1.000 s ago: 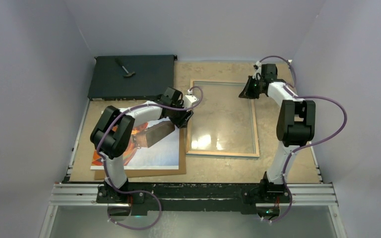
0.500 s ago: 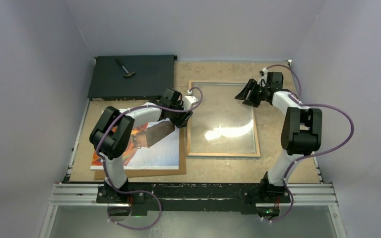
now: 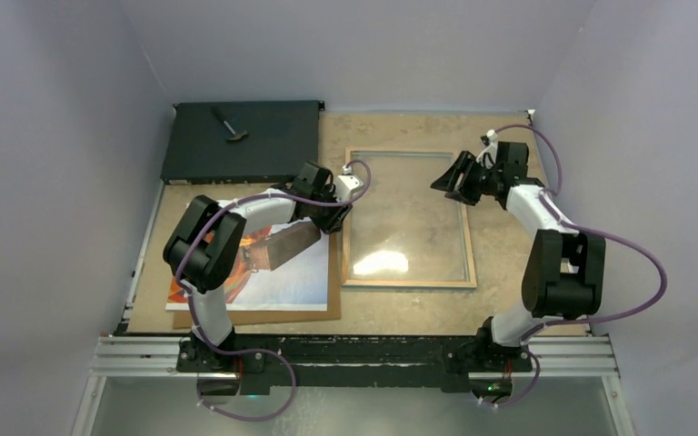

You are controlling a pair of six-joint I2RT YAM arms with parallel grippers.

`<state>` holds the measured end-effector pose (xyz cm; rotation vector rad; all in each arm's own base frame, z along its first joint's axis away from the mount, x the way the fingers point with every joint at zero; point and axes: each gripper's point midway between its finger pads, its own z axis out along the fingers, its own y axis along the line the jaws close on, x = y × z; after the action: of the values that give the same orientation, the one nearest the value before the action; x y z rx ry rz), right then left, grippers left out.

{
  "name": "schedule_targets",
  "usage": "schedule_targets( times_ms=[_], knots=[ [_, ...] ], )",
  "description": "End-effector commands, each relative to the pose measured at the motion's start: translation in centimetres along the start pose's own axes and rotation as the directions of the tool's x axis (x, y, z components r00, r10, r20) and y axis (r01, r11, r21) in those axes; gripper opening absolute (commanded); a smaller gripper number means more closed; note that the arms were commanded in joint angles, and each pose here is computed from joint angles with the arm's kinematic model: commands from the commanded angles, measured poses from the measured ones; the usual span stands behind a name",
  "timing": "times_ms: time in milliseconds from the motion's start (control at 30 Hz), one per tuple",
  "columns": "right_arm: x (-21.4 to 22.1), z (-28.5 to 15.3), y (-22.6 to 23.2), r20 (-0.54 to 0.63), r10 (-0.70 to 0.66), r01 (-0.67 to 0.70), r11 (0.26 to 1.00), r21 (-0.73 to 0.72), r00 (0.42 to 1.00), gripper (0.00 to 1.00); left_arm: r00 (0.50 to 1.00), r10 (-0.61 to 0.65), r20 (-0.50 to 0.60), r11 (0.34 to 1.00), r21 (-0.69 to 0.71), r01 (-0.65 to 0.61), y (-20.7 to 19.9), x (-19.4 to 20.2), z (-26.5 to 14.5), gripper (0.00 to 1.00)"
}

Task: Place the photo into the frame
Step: Place the photo frame item in the photo frame.

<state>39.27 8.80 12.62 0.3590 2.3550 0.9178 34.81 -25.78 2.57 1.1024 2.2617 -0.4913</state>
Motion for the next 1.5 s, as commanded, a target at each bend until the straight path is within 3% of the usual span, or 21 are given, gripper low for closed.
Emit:
schedule_targets(
  times_ms=[0,233,333,467,600,933,1467],
  knots=[
    [1.3,-2.5,1.4,-0.002,-0.019,0.019,1.0,-0.002,1.0,0.61,0.999,-0.03,-0.041,0.999,0.038,0.032,-1.3,1.3,-0.3,0.38],
    [1.7,-4.0,2.2,0.031,-0.035,0.035,0.999,-0.003,0.999,0.51,0.999,-0.028,-0.042,0.999,0.037,0.03,-1.3,1.1,-0.5,0.37],
    [1.6,-3.7,1.5,0.042,-0.039,0.038,0.999,0.021,0.998,0.38,0.999,-0.028,-0.044,0.999,0.039,0.03,-1.3,1.1,-0.5,0.37],
    [0.9,-3.9,2.1,0.077,-0.04,0.04,0.999,0.006,0.996,0.15,0.999,-0.026,-0.039,0.999,0.038,0.028,-1.3,0.9,-0.7,0.35],
    [-0.3,-5.1,3.9,0.118,-0.057,0.061,0.998,-0.03,0.991,0.0,0.999,-0.032,-0.043,0.999,0.041,0.033,-1.3,0.9,-0.7,0.31],
    [-3.1,-8.0,9.6,0.191,-0.066,0.1,0.98,-0.172,0.979,0.0,0.997,-0.062,-0.037,0.996,0.055,0.064,-0.9,0.9,-0.7,0.25],
    [-2.9,-9.3,12.7,0.221,-0.045,0.116,0.94,-0.322,0.974,0.0,0.997,-0.066,-0.046,0.996,0.061,0.069,-1.0,1.2,-0.5,0.23]
  ],
)
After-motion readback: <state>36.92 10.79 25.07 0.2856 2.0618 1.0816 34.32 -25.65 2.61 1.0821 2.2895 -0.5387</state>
